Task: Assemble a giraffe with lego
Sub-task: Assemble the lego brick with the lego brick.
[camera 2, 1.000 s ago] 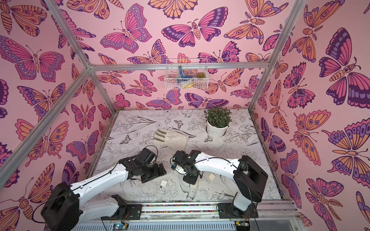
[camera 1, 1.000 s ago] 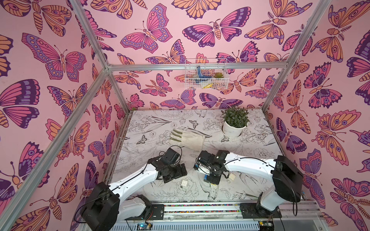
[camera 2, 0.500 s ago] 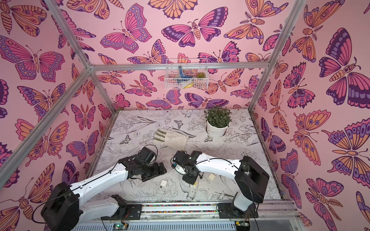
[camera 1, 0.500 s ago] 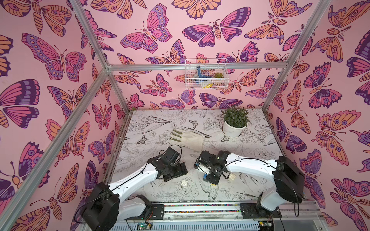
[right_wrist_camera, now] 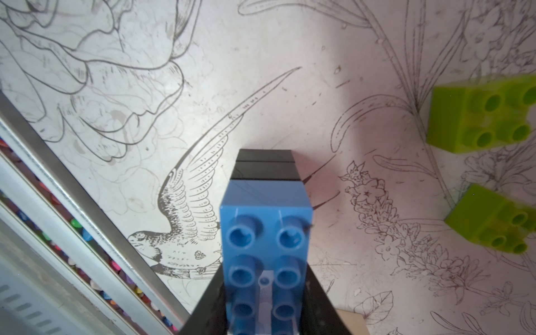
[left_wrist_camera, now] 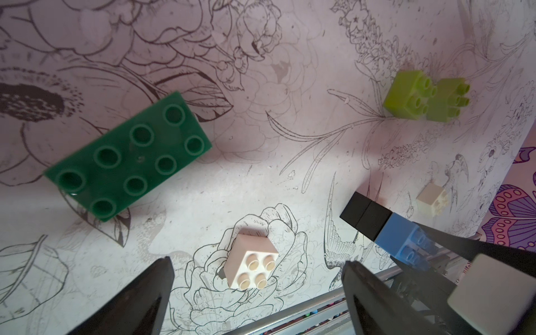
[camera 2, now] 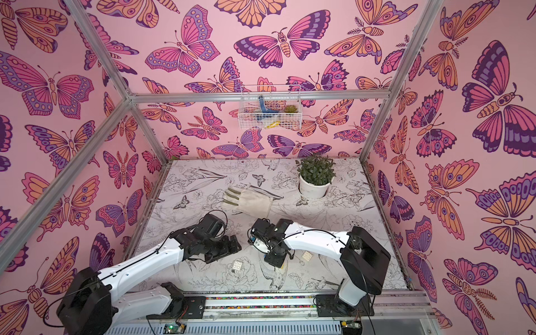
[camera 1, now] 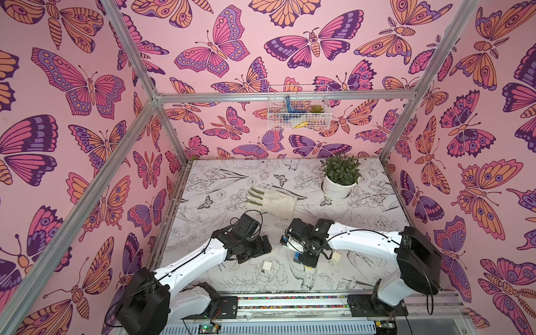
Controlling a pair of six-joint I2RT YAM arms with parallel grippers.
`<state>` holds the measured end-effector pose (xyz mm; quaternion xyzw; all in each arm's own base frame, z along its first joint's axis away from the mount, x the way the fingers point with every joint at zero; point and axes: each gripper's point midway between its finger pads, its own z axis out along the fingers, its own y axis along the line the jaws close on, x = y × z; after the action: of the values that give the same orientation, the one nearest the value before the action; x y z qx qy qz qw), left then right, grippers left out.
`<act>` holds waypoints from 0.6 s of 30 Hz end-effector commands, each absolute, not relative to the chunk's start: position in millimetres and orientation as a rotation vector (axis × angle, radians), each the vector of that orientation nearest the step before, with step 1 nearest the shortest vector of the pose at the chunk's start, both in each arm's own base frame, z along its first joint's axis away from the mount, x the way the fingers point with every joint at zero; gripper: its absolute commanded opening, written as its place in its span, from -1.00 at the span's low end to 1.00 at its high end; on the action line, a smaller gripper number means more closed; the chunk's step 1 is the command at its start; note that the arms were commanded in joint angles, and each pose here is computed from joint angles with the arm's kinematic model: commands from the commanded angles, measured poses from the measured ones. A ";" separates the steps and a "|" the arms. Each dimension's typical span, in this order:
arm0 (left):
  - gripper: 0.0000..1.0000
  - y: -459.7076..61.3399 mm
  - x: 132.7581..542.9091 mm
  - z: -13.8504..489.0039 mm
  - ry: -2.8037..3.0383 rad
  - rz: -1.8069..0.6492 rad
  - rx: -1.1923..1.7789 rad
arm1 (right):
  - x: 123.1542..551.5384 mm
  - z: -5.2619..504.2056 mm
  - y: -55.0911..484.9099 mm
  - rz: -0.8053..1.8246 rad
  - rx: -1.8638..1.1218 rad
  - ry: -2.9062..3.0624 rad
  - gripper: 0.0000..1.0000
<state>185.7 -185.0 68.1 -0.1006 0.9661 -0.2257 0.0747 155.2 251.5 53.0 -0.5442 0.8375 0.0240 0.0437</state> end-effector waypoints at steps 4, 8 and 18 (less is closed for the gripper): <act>0.93 -179.6 181.9 65.4 2.894 -0.675 -0.329 | 141.8 37.4 237.8 0.065 -1.745 2.612 -0.96; 0.93 -179.0 181.0 65.9 2.889 -0.681 -0.343 | 139.4 32.6 234.8 0.056 -1.770 2.620 -0.96; 0.92 -179.1 181.4 68.3 2.879 -0.691 -0.355 | 133.4 23.7 232.0 0.087 -1.803 2.613 -0.97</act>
<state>181.6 -182.0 70.1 -0.1119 0.9628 -0.2331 0.0787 154.7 251.5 52.0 -0.5615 0.8254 0.0315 0.0499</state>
